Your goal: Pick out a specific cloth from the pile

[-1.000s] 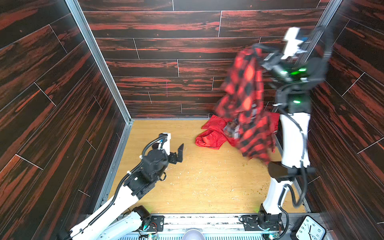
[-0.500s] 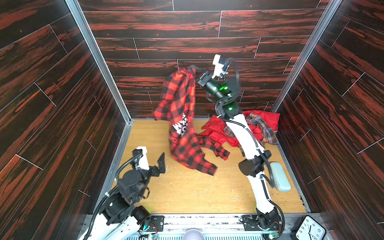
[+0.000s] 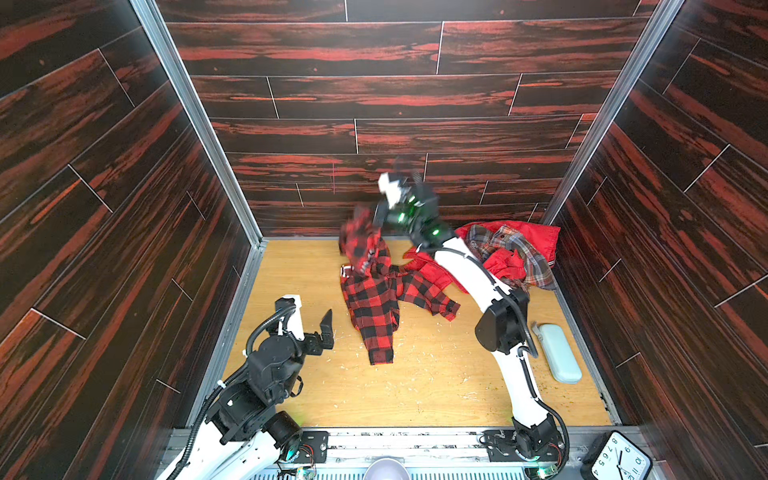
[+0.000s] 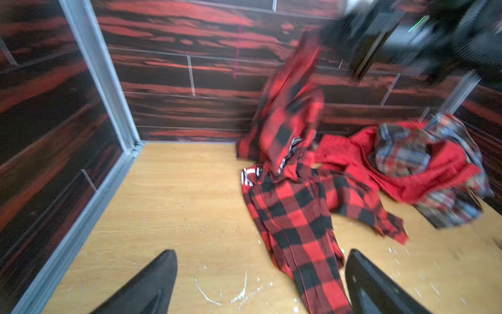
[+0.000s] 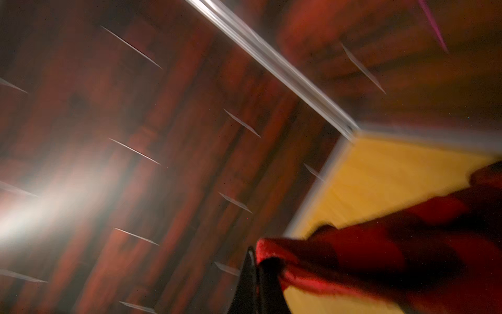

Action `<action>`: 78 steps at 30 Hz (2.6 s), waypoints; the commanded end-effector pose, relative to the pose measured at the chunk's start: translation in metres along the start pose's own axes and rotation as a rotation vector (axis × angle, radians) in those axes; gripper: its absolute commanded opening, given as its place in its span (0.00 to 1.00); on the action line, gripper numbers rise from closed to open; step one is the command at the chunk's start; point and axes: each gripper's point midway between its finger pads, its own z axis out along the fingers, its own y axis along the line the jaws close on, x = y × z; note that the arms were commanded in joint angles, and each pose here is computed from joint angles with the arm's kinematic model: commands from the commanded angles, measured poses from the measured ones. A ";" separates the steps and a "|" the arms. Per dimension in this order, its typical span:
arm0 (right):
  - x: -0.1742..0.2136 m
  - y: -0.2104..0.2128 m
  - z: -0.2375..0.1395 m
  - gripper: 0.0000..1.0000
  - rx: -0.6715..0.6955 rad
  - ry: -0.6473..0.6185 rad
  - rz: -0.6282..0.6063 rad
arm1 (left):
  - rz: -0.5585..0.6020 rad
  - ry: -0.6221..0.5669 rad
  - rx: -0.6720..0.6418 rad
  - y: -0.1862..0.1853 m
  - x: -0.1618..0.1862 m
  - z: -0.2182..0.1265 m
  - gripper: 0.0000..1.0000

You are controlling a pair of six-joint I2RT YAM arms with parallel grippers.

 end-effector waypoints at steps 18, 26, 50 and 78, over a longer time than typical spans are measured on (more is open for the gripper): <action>0.171 -0.143 -0.058 0.86 0.798 0.460 -0.331 | -0.172 0.059 0.163 0.005 0.004 -0.066 0.99; 0.223 -0.153 -0.037 0.86 0.777 0.620 -0.365 | -0.115 0.161 0.182 -0.002 0.016 -0.067 0.99; 0.210 -0.118 0.029 0.00 0.648 0.645 -0.422 | -0.125 0.113 0.128 0.011 0.011 -0.068 0.99; -0.030 0.007 0.016 0.00 0.531 -0.232 -0.674 | -0.148 0.061 0.152 0.010 0.007 -0.071 0.99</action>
